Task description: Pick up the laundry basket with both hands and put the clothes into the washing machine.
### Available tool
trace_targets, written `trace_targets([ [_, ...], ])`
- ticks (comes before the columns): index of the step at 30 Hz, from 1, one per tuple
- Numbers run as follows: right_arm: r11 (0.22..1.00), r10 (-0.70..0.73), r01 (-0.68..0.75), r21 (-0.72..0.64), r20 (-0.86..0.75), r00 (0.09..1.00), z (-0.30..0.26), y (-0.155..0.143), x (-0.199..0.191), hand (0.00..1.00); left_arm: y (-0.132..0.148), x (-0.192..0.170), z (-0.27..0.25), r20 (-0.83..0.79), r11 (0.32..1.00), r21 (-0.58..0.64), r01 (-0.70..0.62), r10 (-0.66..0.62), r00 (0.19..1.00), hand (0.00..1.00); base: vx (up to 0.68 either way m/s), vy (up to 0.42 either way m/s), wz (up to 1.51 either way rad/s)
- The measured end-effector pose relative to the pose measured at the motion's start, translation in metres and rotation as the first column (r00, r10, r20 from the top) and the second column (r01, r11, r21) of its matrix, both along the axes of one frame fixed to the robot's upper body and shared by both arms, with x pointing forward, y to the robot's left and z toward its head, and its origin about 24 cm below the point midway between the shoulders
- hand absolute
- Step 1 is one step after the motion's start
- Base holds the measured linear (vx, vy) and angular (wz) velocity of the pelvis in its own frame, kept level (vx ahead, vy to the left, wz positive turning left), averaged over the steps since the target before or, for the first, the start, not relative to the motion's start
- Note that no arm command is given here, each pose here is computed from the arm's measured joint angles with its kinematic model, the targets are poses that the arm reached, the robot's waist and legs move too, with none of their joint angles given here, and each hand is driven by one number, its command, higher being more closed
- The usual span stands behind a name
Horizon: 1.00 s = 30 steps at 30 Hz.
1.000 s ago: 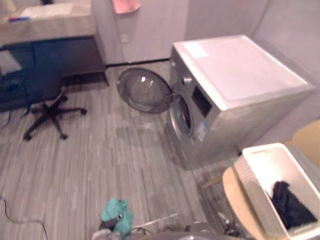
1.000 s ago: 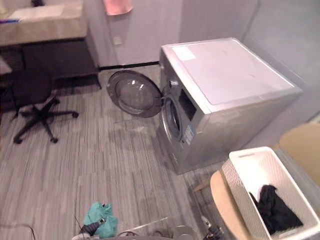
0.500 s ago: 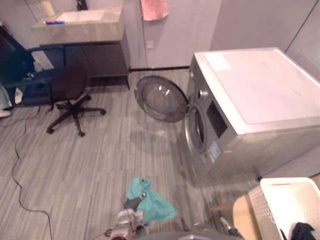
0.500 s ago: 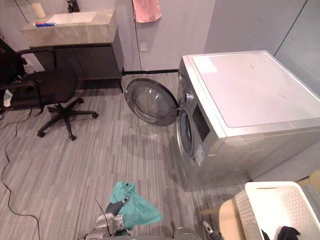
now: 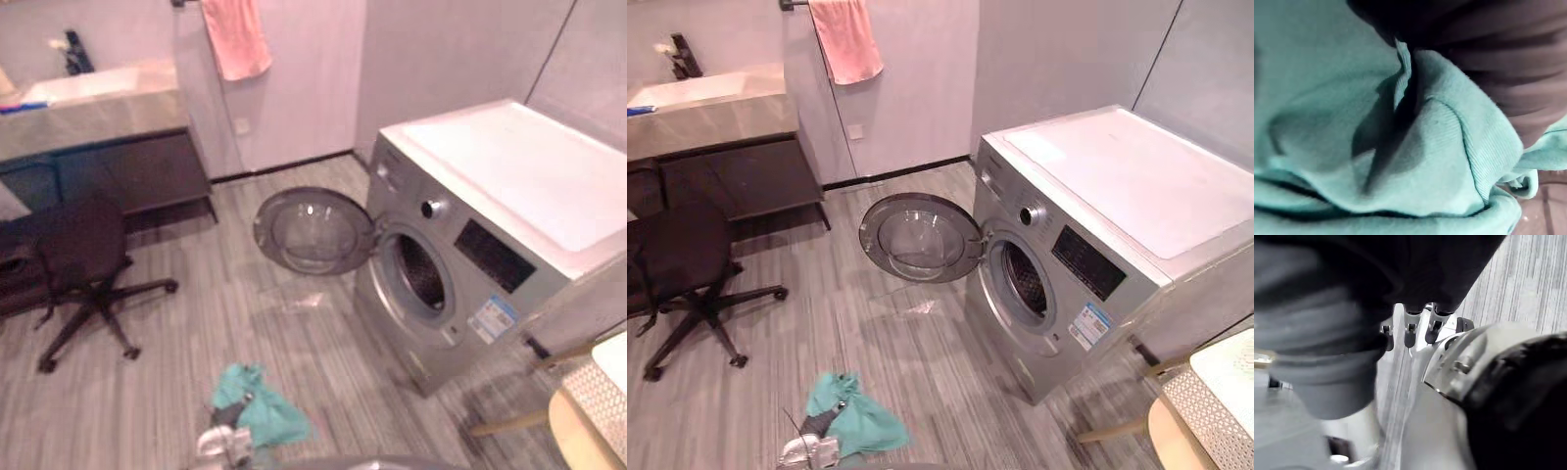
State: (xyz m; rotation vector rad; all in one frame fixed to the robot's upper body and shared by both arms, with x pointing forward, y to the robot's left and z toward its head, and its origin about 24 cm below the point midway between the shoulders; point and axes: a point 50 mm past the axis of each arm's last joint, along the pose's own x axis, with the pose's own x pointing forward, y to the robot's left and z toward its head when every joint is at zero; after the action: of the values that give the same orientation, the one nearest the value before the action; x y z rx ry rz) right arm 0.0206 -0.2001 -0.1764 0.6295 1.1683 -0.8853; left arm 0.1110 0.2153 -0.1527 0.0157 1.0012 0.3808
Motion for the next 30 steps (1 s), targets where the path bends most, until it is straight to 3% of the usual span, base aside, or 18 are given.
trace_targets([
  [8, 0.999, -0.018, 0.021, -0.036, 0.068, 0.998, 0.004, -0.013, 0.017, 0.0, -0.009, -0.007, -0.005, -0.083, 0.986, 0.013, 0.165, -0.163, 0.983, 1.0, 0.18, 0.354, -0.81],
  [13, 0.998, 0.046, -0.043, -0.038, 0.066, 0.997, 0.004, -0.011, 0.02, 0.0, -0.006, 0.013, 0.001, -0.036, 0.986, 0.024, 0.164, -0.163, 0.986, 1.0, 0.12, 0.034, -1.16],
  [16, 0.997, -0.002, 0.009, -0.073, 0.095, 0.995, 0.008, -0.024, 0.025, 0.0, -0.037, 0.034, 0.002, 0.019, 0.98, -0.06, 0.19, -0.189, 0.982, 1.0, 0.19, 0.071, -0.49],
  [23, 0.996, -0.06, 0.068, -0.057, 0.133, 0.989, 0.009, -0.009, 0.019, 0.0, -0.078, 0.047, 0.009, 0.105, 0.962, -0.139, 0.235, -0.221, 0.97, 1.0, 0.13, -0.034, -0.01],
  [30, 0.997, 0.024, -0.009, -0.081, 0.189, 0.982, 0.013, -0.014, 0.05, 0.0, -0.063, 0.021, 0.002, 0.064, 0.98, -0.14, 0.142, -0.134, 0.989, 1.0, 0.21, 0.208, -0.97],
])
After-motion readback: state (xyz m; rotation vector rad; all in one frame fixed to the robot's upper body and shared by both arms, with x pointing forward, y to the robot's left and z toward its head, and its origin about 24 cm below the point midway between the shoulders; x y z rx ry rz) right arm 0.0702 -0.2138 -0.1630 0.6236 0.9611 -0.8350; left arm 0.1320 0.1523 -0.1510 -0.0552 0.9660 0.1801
